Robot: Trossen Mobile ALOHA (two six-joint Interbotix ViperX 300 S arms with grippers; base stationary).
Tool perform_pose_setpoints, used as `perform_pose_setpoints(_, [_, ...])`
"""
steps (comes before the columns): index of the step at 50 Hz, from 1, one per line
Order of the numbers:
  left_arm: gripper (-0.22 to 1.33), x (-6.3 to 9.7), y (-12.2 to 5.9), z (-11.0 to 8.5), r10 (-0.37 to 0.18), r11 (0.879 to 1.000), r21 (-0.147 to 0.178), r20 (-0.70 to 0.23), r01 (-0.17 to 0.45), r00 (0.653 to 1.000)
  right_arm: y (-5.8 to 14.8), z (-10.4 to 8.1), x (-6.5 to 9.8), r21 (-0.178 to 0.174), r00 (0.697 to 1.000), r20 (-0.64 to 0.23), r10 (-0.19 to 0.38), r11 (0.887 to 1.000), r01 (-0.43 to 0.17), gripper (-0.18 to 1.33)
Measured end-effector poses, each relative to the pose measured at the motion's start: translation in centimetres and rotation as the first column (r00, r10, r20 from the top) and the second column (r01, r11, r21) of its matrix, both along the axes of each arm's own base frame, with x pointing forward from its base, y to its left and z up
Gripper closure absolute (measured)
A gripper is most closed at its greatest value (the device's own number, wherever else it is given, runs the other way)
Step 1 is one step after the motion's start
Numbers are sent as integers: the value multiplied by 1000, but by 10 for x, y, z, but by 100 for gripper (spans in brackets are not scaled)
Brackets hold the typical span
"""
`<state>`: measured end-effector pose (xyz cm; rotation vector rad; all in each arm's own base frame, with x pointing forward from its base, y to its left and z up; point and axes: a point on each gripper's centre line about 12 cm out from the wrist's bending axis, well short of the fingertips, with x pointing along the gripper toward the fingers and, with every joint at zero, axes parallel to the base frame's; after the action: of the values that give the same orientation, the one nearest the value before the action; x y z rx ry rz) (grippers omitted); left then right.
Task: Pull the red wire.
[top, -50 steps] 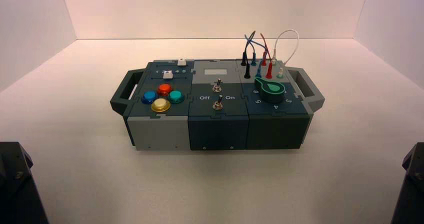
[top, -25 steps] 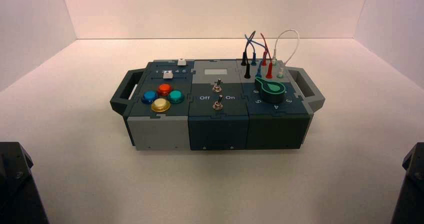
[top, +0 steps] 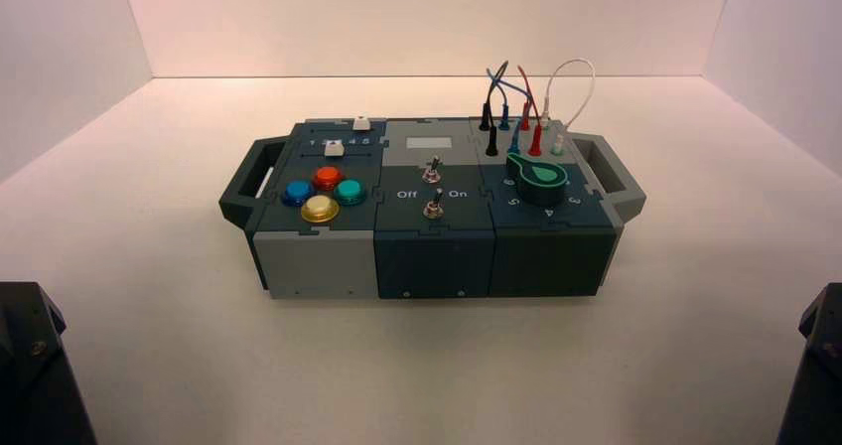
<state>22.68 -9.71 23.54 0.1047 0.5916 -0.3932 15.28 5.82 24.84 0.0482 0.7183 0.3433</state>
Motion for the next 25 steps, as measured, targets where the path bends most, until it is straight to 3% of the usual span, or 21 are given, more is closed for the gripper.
perform_pose_setpoints(5, [128, 0, -1, 0, -3, 1000, 0, 0, 3, 1000, 9, -2, 2, -7, 997, -67, 49, 999, -49, 94])
perform_pose_setpoints(10, [128, -1, -2, 0, -8, 1000, 1, -1, 8, 1000, 21, -4, 7, -13, 986, -136, 96, 995, -98, 79])
perform_pose_setpoints(13, [128, -1, -2, -1, -8, 1000, 2, -4, 8, 1000, 23, -6, 10, -19, 980, -169, 102, 994, -107, 67])
perform_pose_setpoints(25, [128, 0, -4, -2, -14, 1000, 4, -8, 14, 1000, 28, -19, 19, -38, 963, -249, 105, 992, -117, 43])
